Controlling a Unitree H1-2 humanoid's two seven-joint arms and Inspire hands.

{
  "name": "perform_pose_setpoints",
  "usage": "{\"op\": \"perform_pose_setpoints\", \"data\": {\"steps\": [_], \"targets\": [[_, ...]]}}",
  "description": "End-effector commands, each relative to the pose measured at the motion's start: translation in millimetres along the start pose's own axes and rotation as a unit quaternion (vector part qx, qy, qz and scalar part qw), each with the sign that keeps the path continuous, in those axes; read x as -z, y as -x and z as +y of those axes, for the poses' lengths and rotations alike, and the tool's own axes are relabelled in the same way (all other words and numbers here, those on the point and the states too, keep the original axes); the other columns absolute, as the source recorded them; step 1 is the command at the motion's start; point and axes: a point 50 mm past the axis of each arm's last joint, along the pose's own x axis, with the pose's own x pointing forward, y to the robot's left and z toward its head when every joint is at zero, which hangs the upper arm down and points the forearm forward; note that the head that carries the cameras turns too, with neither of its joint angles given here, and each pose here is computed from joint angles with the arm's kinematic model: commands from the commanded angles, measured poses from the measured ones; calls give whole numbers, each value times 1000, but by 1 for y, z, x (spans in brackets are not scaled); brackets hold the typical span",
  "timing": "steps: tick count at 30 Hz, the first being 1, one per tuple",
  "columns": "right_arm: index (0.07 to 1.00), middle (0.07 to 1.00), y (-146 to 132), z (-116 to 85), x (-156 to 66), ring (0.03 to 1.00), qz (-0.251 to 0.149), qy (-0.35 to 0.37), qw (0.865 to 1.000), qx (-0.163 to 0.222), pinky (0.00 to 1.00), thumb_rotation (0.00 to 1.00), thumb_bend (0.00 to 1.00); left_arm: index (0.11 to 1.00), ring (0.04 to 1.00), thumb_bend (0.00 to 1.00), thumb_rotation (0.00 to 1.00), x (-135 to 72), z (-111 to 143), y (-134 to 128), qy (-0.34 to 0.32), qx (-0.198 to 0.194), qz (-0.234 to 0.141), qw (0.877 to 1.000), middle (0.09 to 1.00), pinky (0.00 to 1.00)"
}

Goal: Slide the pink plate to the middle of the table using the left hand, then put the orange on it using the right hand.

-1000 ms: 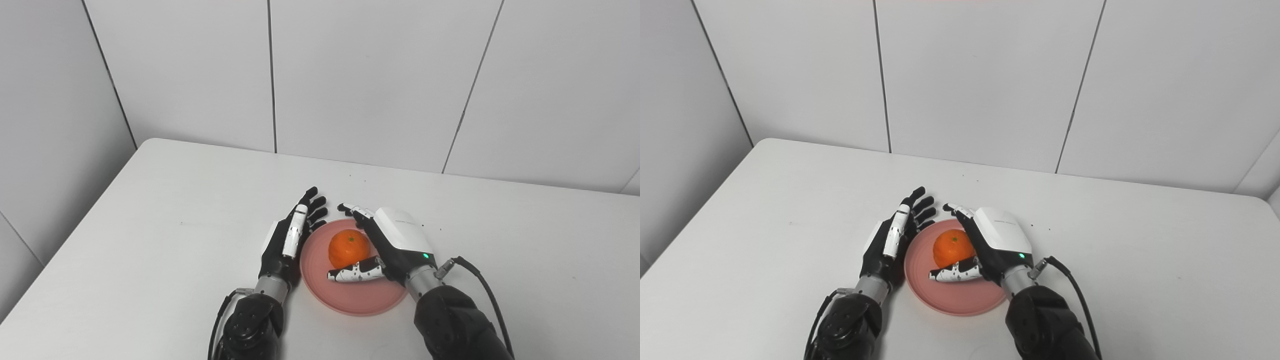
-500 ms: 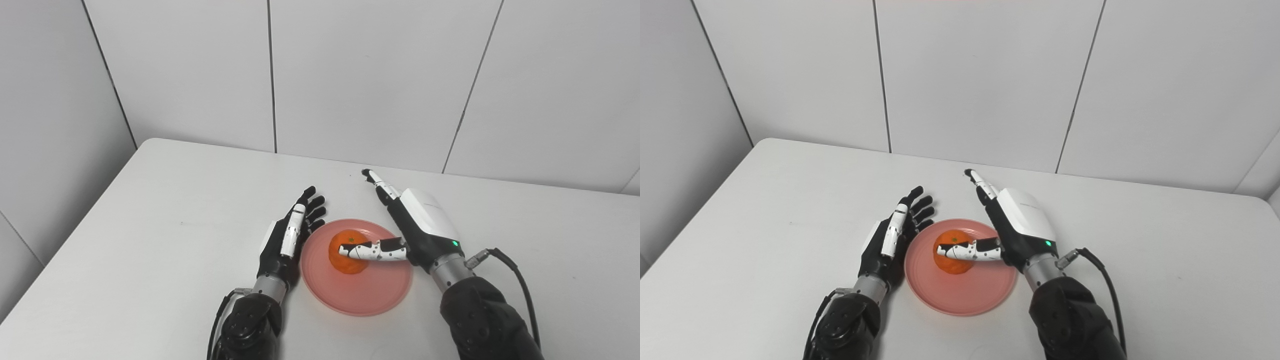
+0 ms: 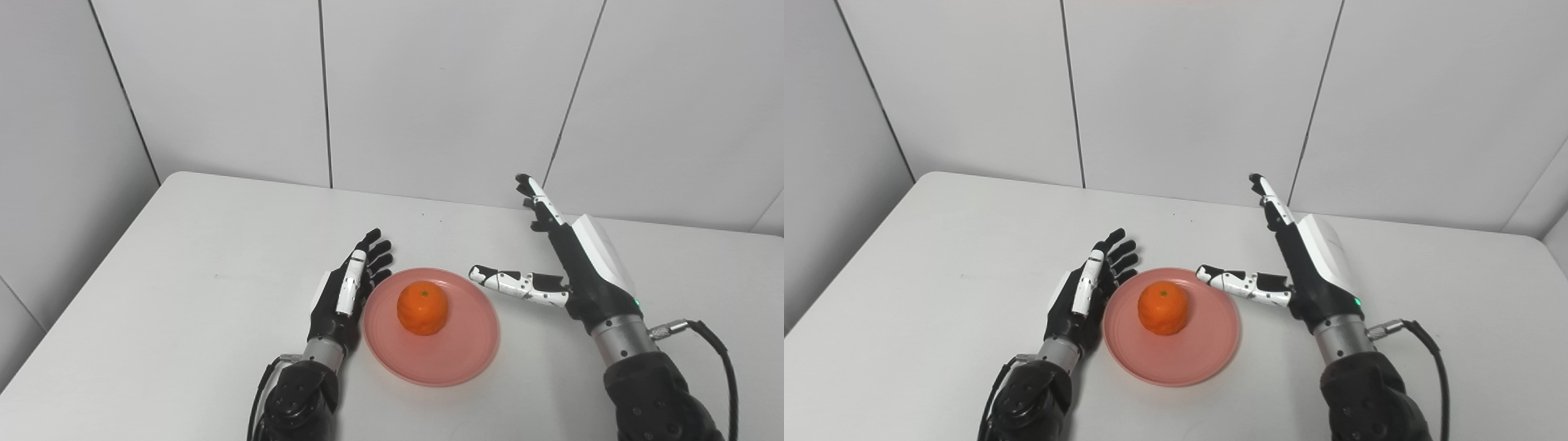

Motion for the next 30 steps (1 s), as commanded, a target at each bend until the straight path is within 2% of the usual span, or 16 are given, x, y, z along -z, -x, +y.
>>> {"op": "perform_pose_setpoints", "data": {"steps": [1,3,6,10,11,15,19,20,21,23,26,29,30], "targets": [[957,924,2,-4,2,898,-2,-13,999,39,821,646,1000,882,886,380,1000,8,7,4,-5,-3,15,1000,889,875],[958,919,6,1,10,893,11,-21,999,49,814,681,1000,882,886,382,1000,7,8,4,-6,-3,14,1000,889,876],[963,917,12,8,24,879,29,-34,997,61,795,804,963,886,889,390,1000,6,8,6,-7,-2,12,1000,893,878],[957,936,17,17,40,894,48,-59,996,51,818,975,912,890,895,390,1000,6,11,8,-12,0,7,1000,900,888],[960,945,18,19,43,907,47,-73,995,50,843,990,848,893,897,394,1000,6,11,9,-13,0,6,1000,903,894],[990,984,18,33,62,956,54,-188,980,44,921,1000,817,900,907,394,1000,5,13,12,-16,0,0,1000,912,910],[1000,999,17,44,73,989,75,-254,964,41,983,1000,779,913,916,394,1000,2,14,14,-18,3,-5,1000,921,923],[1000,1000,16,48,76,995,81,-274,957,42,995,1000,712,920,924,394,1000,1,14,15,-20,4,-8,1000,928,930],[1000,1000,15,51,77,995,85,-288,953,42,996,1000,697,921,925,394,1000,0,14,16,-22,5,-11,1000,929,932],[1000,1000,14,59,82,997,95,-324,940,40,1000,1000,574,931,935,399,1000,-2,14,17,-24,8,-17,1000,938,946],[1000,1000,14,66,82,1000,110,-373,921,35,1000,1000,481,942,943,399,1000,-3,15,19,-26,15,-24,999,947,959],[1000,1000,17,67,78,1000,124,-394,910,32,1000,1000,376,953,953,401,1000,-5,13,21,-28,20,-30,999,959,977],[1000,1000,19,66,75,1000,131,-400,907,31,1000,1000,372,953,953,401,1000,-6,12,22,-28,21,-32,999,959,977]]}}
